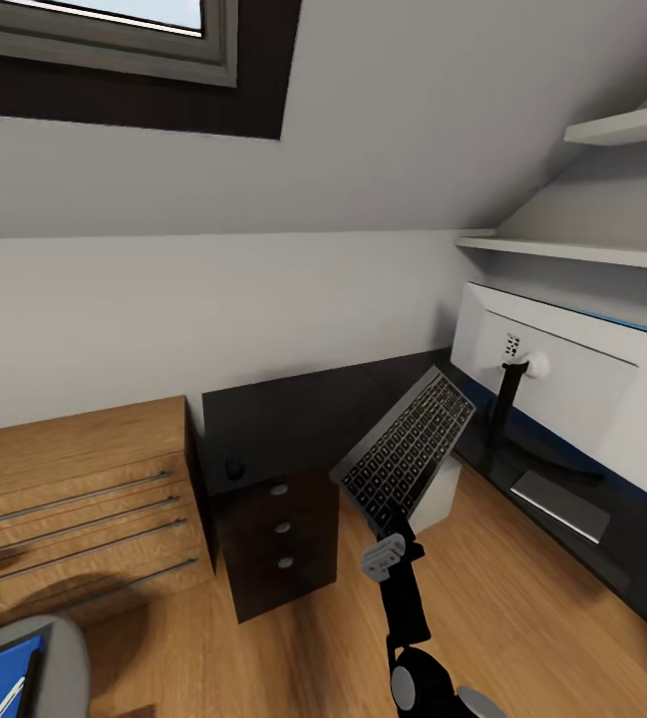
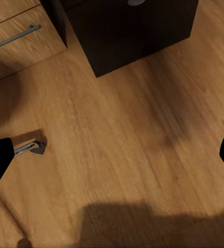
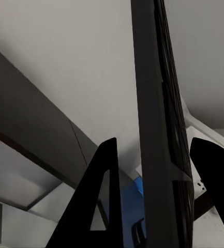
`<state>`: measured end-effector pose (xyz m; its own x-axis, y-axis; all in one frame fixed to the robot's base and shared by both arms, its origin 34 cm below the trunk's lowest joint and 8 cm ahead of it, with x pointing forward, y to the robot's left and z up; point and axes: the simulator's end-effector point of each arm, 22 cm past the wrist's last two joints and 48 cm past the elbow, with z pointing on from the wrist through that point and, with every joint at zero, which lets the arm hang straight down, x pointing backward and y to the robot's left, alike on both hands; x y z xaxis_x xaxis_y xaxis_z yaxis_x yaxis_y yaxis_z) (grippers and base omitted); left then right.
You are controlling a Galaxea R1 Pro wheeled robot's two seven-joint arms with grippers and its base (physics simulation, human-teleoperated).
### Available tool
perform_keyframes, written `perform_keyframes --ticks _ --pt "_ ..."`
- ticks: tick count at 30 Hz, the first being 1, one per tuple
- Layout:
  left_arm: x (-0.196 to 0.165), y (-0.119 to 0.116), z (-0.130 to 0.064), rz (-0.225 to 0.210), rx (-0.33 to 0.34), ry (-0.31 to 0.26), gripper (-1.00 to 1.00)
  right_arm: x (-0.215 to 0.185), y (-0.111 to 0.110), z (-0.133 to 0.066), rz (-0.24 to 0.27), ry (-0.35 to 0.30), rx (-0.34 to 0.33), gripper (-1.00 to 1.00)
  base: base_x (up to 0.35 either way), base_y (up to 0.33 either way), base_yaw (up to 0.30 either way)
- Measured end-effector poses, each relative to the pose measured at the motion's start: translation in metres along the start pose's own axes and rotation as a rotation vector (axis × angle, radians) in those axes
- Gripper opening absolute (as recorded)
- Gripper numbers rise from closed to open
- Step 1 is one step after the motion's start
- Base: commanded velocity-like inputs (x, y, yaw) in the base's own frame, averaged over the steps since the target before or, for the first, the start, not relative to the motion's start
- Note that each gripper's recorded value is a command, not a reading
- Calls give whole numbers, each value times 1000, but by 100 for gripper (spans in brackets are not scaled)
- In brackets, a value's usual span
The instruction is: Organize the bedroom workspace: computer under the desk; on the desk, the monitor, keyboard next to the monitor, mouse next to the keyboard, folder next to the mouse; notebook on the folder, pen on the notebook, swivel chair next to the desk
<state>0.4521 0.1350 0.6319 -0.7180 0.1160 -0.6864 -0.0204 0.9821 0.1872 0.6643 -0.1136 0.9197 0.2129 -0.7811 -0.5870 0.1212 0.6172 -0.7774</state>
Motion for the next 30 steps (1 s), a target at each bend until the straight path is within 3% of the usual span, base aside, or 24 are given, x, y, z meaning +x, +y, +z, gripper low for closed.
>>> perform_keyframes --ticks 8,14,30 --pt "0 1 0 0 -2 0 100 3 0 -1 -4 1 0 -100 0 0 0" --pt "1 3 1 0 -8 3 100 5 4 -3 -5 9 -8 -100 2 -51 228" --pt "6 10 3 6 -17 11 100 10 16 -7 -15 17 -35 -100 126 -282 255"
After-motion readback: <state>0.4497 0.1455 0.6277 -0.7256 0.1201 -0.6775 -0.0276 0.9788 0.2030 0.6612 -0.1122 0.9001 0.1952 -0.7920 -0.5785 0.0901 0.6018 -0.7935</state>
